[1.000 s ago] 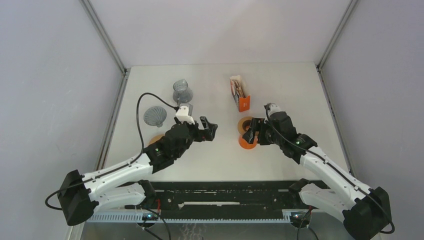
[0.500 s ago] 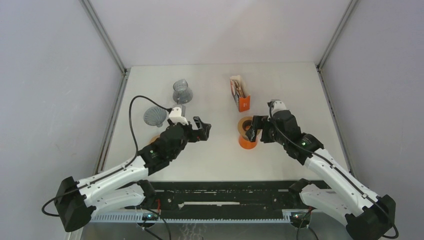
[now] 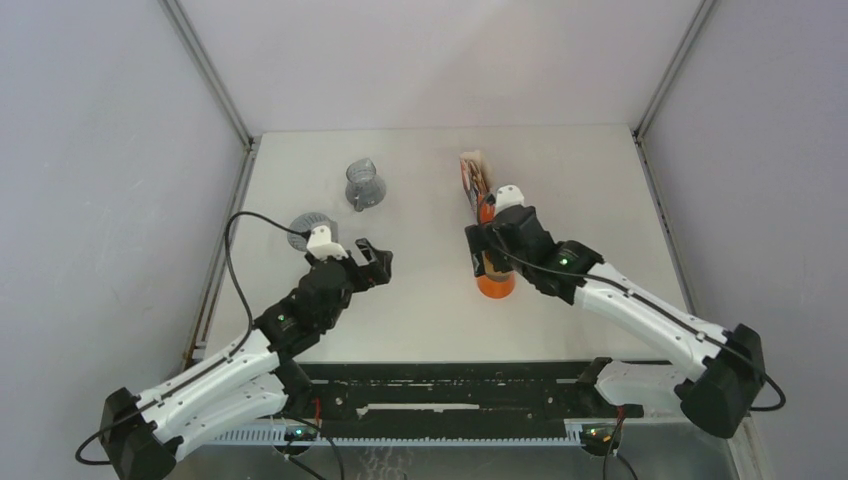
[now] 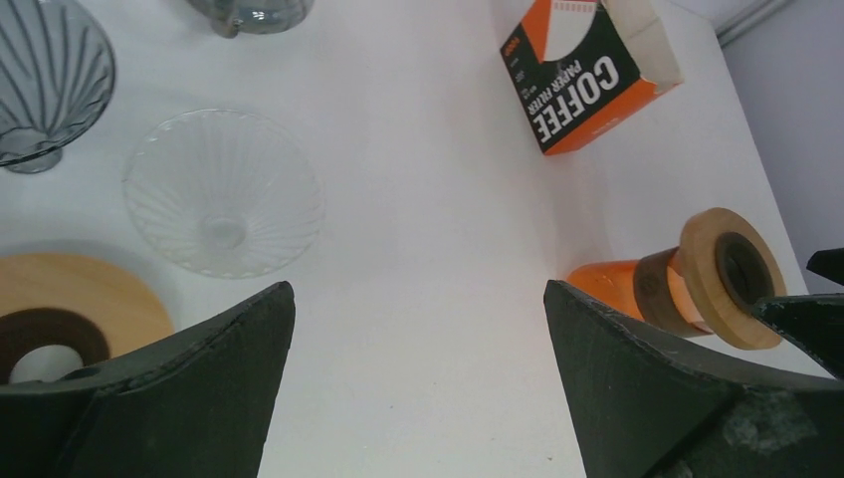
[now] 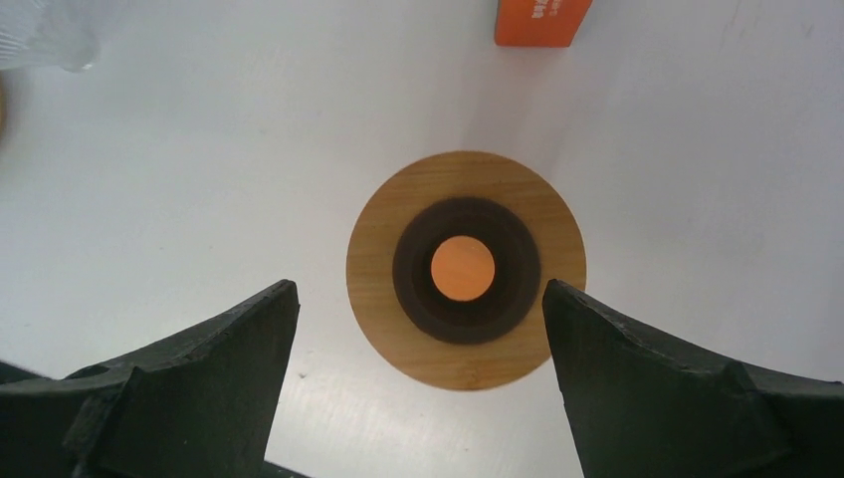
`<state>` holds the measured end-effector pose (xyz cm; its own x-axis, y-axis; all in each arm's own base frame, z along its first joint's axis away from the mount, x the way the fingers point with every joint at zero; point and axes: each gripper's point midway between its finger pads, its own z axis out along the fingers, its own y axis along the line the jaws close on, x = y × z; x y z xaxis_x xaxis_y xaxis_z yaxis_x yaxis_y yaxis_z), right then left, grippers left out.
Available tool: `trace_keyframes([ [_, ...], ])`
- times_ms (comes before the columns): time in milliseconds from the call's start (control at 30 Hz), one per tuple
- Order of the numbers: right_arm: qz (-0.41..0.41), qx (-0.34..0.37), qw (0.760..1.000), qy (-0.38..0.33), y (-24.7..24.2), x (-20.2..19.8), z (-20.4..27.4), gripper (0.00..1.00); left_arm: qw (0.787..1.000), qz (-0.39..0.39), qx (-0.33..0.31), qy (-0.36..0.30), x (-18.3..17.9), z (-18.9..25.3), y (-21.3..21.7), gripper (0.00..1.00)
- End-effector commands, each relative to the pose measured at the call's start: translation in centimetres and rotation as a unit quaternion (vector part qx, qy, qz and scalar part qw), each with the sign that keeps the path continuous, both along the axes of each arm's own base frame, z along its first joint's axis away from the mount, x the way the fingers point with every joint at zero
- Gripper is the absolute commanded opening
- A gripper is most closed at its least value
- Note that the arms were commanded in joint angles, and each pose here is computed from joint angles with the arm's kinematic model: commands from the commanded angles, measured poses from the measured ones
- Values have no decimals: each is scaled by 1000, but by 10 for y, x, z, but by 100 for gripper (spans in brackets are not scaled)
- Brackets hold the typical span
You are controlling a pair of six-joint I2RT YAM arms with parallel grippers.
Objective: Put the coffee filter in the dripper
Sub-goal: Adjust the coffee server at the center of the board.
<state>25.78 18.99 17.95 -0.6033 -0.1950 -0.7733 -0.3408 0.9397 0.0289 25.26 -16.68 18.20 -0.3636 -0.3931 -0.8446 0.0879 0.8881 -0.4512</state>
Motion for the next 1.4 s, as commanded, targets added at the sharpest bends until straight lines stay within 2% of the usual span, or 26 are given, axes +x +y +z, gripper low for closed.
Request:
trace_keyframes([
  [0, -12, -67, 997, -44, 1, 21, 15, 100, 999, 45, -10, 6, 0, -9, 22, 100],
  [367, -41, -170, 984, -34, -5, 40, -9, 100, 997, 73, -5, 15, 2, -22, 40, 100],
  [767, -45, -167, 984, -35, -7, 38, -6, 100, 996, 85, -3, 25, 7, -29, 45, 100],
  [1033, -38, -147, 988, -38, -3, 36, 1, 100, 996, 88, -7, 29, 9, -31, 46, 100],
  [1367, 17, -39, 998, -53, 19, 17, 38, 100, 993, 108, -23, 50, 17, -40, 54, 96],
])
